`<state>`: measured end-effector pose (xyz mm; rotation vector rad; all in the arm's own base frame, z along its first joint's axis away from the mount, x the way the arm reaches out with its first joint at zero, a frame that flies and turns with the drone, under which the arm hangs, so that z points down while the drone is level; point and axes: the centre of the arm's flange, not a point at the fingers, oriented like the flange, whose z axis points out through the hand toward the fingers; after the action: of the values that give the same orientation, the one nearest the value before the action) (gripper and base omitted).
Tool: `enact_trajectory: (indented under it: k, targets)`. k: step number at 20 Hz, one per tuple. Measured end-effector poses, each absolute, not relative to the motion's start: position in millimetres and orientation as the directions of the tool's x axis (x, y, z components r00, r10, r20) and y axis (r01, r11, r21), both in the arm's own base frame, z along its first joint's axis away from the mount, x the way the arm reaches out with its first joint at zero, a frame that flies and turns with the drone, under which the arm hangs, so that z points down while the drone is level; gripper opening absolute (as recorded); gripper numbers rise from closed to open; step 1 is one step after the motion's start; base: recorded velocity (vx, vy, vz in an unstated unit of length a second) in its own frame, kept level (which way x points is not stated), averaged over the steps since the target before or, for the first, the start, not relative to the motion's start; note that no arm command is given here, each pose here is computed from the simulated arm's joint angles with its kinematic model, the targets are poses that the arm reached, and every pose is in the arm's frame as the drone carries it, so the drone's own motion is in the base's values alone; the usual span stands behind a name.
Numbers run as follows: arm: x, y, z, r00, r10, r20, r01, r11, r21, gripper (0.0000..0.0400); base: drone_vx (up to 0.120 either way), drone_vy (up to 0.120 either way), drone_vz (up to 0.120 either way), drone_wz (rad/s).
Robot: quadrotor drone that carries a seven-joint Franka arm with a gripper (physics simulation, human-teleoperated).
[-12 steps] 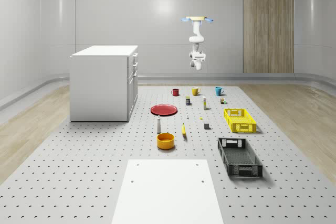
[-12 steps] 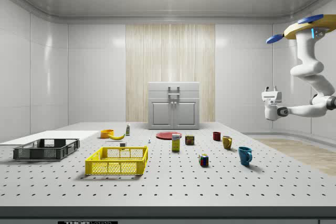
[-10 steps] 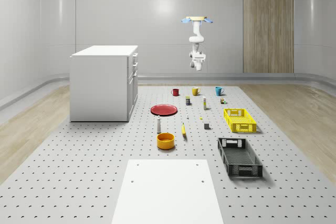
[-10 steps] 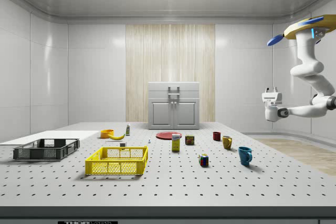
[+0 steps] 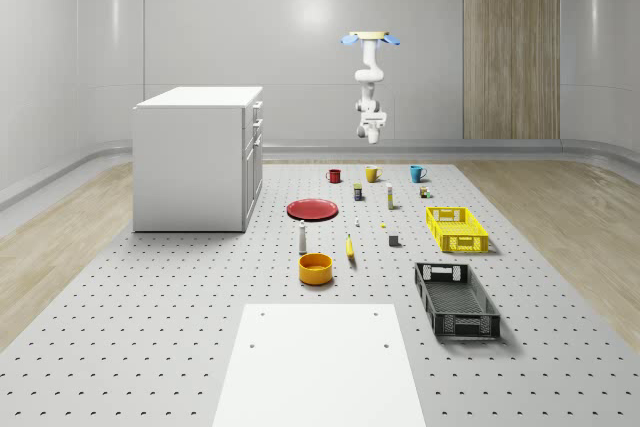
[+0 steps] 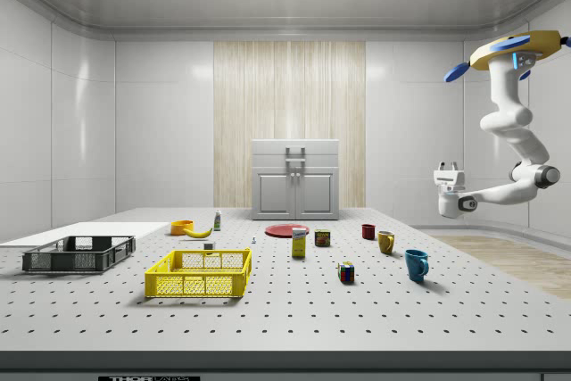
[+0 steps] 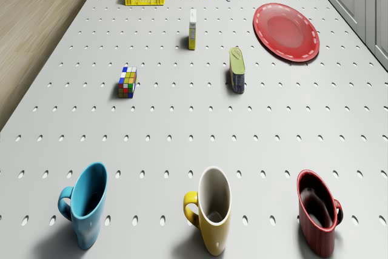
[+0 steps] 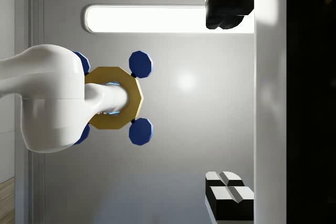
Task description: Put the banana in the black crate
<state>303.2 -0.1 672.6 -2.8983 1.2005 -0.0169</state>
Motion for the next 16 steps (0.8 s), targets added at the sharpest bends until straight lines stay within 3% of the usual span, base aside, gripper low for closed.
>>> enact_trajectory:
  k: [16]
  targets:
    - [303.9, 0.0, 690.9, 0.707, -0.707, 0.017, -0.707, -0.707, -0.017, 0.04, 0.12, -0.12, 0.0, 0.0]
